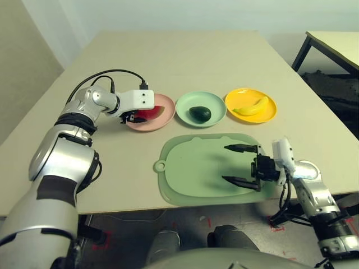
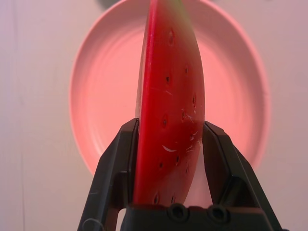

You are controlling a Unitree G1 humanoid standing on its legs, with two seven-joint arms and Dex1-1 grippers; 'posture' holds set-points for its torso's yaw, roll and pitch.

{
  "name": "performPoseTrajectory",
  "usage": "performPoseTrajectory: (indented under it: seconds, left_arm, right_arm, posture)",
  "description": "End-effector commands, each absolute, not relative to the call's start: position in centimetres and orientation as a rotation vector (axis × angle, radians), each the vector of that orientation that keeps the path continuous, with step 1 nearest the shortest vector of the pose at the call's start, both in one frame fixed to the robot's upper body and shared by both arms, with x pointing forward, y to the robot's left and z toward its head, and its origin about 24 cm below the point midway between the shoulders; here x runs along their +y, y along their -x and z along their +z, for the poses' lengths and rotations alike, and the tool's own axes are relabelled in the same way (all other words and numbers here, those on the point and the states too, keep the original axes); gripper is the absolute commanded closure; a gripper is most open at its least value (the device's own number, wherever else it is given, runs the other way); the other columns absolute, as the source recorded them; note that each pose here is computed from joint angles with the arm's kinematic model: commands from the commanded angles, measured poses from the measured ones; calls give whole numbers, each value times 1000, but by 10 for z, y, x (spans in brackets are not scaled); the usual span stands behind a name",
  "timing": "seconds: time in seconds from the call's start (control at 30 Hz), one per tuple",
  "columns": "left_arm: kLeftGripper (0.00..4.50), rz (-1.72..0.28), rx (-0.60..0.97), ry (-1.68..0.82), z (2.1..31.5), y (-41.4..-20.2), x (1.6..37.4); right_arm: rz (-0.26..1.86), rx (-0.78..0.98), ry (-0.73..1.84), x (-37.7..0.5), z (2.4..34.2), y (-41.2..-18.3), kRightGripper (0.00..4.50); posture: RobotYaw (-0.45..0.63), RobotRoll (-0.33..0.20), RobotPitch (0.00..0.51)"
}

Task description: Place the fruits into color-matched plates.

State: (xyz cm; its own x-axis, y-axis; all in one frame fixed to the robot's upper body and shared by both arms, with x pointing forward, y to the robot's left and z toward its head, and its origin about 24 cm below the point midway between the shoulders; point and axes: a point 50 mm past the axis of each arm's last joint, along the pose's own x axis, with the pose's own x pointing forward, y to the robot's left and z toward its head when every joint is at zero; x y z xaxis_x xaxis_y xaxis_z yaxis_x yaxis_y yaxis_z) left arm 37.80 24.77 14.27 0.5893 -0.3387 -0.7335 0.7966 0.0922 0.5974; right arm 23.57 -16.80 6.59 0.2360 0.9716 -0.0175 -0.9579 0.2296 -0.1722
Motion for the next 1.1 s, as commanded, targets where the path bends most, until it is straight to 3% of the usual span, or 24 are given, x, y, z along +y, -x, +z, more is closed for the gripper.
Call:
performPoseTrajectory:
  seconds: [0.03, 0.57, 0.8, 1.1]
  left_arm:
    - [2384, -862, 501, -1180, 129, -377, 249]
    - [2384, -868, 529, -1133, 113, -374, 244]
    - [15, -876, 515, -1137, 113, -375, 240]
    - [15, -853, 474, -1142, 125, -377, 244]
  right_arm:
    - [1280, -101, 164, -167, 68, -238, 0]
    - [1161, -69, 122, -158, 64, -239, 0]
    - [1163, -65, 122, -158, 64, -239, 0]
    - [1140, -52, 131, -163, 62, -242, 0]
  posture:
    - [-90, 0, 3]
    - [-86, 0, 15]
    - [-87, 0, 15]
    - [-70, 0, 9]
